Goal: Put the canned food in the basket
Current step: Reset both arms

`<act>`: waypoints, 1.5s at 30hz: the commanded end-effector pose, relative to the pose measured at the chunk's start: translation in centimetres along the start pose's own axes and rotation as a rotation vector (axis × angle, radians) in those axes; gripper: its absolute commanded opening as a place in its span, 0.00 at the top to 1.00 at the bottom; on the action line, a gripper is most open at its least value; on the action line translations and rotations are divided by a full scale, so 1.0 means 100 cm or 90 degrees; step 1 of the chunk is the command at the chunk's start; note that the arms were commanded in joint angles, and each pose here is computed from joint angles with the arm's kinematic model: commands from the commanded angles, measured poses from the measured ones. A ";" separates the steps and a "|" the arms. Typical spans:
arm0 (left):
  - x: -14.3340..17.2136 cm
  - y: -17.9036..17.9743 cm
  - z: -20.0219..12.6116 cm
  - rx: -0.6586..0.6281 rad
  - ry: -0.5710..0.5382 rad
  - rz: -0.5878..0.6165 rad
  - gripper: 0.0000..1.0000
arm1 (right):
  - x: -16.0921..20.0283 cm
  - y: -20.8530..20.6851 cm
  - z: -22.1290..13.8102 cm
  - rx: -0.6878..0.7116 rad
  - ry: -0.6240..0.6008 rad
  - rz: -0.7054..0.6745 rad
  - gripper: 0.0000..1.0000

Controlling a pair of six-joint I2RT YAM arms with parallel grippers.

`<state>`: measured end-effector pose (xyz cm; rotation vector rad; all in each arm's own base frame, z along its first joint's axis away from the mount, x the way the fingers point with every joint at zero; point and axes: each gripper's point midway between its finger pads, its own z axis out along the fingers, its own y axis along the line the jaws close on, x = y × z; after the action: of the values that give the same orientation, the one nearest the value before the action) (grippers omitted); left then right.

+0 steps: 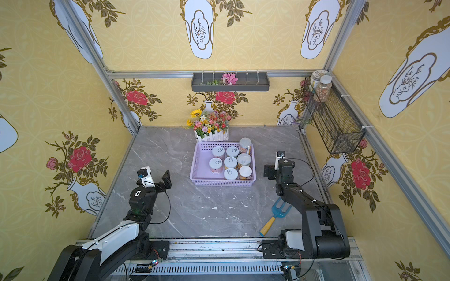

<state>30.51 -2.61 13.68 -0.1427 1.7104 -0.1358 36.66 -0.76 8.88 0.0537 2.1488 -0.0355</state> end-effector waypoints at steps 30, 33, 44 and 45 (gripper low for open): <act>0.007 0.050 0.032 -0.065 0.011 -0.014 0.00 | 0.016 -0.007 -0.002 0.006 -0.122 0.023 0.03; 0.004 0.050 0.030 -0.060 -0.005 -0.015 0.00 | 0.016 -0.005 -0.001 0.004 -0.123 0.015 0.03; 0.004 0.050 0.030 -0.060 -0.005 -0.015 0.00 | 0.016 0.010 0.004 -0.045 -0.108 -0.008 0.03; 0.005 0.050 0.029 -0.060 -0.003 -0.015 0.00 | 0.015 0.009 0.002 -0.044 -0.113 -0.009 0.03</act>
<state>33.34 2.30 12.10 -0.2381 1.7065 -0.0691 35.69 -0.31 6.55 0.0318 2.0097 -0.0015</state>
